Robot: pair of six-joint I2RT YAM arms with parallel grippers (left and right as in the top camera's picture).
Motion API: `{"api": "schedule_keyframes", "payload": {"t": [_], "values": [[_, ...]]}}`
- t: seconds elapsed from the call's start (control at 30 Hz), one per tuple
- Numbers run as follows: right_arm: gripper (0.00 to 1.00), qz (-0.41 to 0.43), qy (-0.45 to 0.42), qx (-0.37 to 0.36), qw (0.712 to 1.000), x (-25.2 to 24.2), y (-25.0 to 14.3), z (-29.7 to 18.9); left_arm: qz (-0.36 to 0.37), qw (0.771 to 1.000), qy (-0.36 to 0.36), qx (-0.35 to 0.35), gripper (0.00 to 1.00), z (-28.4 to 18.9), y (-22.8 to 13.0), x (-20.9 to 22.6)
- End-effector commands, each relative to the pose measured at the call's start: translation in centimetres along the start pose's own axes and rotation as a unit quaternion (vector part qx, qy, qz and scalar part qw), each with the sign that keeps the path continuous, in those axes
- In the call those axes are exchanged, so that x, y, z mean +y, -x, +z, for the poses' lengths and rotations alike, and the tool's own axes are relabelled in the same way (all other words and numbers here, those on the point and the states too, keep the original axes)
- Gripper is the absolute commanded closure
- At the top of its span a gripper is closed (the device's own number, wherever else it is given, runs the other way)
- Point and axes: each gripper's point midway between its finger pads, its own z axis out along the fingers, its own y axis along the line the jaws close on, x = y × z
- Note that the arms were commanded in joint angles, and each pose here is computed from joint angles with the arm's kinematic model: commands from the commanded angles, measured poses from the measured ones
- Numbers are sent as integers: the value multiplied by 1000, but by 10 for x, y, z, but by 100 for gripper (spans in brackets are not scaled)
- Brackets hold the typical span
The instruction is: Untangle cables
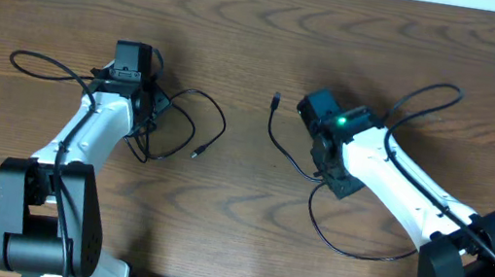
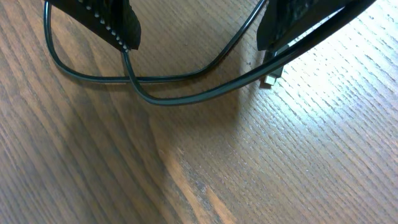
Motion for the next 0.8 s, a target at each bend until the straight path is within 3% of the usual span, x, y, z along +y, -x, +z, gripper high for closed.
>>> {"api": "schedule_keyframes", "payload": {"t": [0.0, 0.17, 0.77], "values": [[85, 57, -11, 18, 998, -8, -9, 15, -3, 1000, -1, -5, 35, -3, 4, -2], [73, 60, 13, 38, 997, -1, -18, 28, -3, 1000, -1, -5, 35, -3, 3, -2], [71, 70, 72, 34, 994, 10, -22, 62, -3, 1000, -1, -5, 35, -3, 3, -2]]}}
